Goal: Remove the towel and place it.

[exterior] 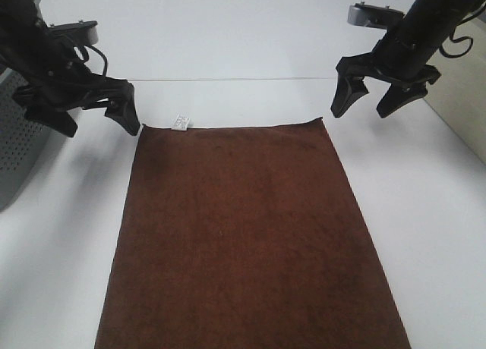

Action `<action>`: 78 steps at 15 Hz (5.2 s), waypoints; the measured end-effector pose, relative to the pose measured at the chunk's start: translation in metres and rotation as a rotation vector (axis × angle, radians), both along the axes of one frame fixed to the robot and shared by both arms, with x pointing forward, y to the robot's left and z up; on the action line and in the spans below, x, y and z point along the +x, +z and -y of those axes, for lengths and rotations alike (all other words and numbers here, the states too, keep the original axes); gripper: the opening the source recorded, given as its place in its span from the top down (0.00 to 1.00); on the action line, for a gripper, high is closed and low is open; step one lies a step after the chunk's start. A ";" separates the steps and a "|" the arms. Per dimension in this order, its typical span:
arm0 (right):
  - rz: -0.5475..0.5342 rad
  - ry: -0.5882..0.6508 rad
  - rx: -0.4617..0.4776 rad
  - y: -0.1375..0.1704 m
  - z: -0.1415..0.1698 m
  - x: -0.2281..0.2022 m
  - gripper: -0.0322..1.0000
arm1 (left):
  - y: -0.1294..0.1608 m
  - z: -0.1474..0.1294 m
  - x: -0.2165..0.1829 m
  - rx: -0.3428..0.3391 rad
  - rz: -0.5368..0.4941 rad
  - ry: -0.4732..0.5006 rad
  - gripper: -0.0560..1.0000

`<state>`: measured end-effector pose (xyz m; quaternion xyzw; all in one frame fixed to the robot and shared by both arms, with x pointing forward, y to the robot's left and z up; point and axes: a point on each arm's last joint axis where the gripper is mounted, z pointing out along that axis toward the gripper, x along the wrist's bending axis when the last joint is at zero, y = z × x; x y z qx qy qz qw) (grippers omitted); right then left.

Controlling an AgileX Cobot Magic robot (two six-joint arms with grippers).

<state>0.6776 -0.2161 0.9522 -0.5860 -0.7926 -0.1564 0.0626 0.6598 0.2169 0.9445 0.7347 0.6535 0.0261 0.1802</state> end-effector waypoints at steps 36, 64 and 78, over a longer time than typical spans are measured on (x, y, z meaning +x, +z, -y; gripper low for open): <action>0.015 0.057 0.065 -0.079 -0.059 0.046 0.27 | -0.072 0.038 0.062 -0.230 -0.089 0.024 0.18; 0.517 -0.026 -0.042 -0.057 -0.049 0.090 0.96 | -0.052 0.031 0.112 -0.095 0.380 -0.017 0.95; 0.781 -0.076 -0.037 -0.034 -0.048 0.110 0.96 | -0.031 0.041 0.130 -0.007 0.733 -0.016 0.95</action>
